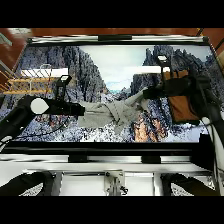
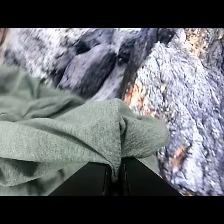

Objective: Fold the shirts.

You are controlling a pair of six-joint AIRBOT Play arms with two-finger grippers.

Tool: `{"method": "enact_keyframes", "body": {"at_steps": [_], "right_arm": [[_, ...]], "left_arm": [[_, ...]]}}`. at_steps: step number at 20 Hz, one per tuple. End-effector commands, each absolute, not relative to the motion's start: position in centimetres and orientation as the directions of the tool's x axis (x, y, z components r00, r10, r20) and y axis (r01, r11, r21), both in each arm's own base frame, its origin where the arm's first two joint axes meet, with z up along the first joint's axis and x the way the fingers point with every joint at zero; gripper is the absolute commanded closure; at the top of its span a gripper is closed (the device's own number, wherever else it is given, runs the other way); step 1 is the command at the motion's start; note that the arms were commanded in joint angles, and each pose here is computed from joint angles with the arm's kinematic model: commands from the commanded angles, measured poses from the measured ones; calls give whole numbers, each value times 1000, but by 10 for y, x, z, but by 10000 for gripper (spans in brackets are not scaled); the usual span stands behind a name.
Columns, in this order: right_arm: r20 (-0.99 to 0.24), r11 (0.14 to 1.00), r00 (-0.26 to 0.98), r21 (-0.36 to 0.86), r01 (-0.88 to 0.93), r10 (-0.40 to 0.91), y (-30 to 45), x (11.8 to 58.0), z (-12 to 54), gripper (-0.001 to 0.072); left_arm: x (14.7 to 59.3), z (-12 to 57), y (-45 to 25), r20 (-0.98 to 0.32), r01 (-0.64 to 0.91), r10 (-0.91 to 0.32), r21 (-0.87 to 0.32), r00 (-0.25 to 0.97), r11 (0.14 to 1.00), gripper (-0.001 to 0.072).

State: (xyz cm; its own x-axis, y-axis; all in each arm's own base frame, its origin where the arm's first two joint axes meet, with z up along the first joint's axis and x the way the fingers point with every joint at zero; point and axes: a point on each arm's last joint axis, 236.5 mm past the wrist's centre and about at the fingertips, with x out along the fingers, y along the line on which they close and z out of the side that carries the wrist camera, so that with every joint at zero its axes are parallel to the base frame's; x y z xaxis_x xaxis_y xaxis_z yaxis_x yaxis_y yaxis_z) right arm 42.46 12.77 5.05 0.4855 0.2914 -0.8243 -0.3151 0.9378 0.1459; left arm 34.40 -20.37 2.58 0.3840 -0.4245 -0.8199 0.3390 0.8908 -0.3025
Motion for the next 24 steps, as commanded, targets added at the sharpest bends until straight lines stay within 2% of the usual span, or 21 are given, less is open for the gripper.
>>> {"method": "enact_keyframes", "body": {"at_steps": [1,2,3,4,5,6,8,10,12,13,16,19,23,24], "right_arm": [[-824,957,485,255,-141,291,133,451,9,614],[-832,953,465,277,-123,302,136,449,4,407],[-830,948,460,295,-122,317,139,447,6,130],[-830,946,453,298,-130,324,141,443,15,87],[-832,944,447,293,-150,329,141,438,28,87],[-836,944,439,271,-189,329,140,430,44,87],[-869,950,409,187,-251,280,125,408,62,87],[-932,958,296,132,-256,207,106,376,53,87],[-949,947,180,213,-242,259,116,349,32,87],[-941,938,160,258,-231,298,125,343,19,87],[-905,913,146,379,-151,400,149,339,-15,82],[-889,892,80,444,-87,451,164,336,-38,82],[-882,883,42,467,-51,469,170,335,-53,82],[-879,879,37,474,-50,476,172,336,-55,82]], "left_arm": [[357,-3,-207,-829,262,-407,-325,384,909,675],[360,-11,-207,-834,224,-401,-339,378,914,672],[361,-15,-206,-838,211,-397,-340,374,916,615],[363,-14,-202,-840,203,-393,-339,374,919,380],[366,-9,-195,-844,187,-387,-340,371,922,90],[368,-3,-183,-855,166,-376,-338,356,926,-13],[363,7,-152,-891,117,-351,-331,287,936,-13],[346,4,-119,-926,41,-327,-326,190,945,-10],[318,-12,-101,-945,-21,-318,-320,74,947,-10],[309,-24,-100,-947,-37,-317,-319,43,947,-10],[305,-56,-121,-926,-80,-370,-375,70,924,-10],[318,-76,-142,-903,-111,-411,-424,124,899,-9],[320,-100,-161,-895,-148,-437,-446,93,883,-6],[320,-107,-162,-897,-146,-433,-441,86,886,27]]}}
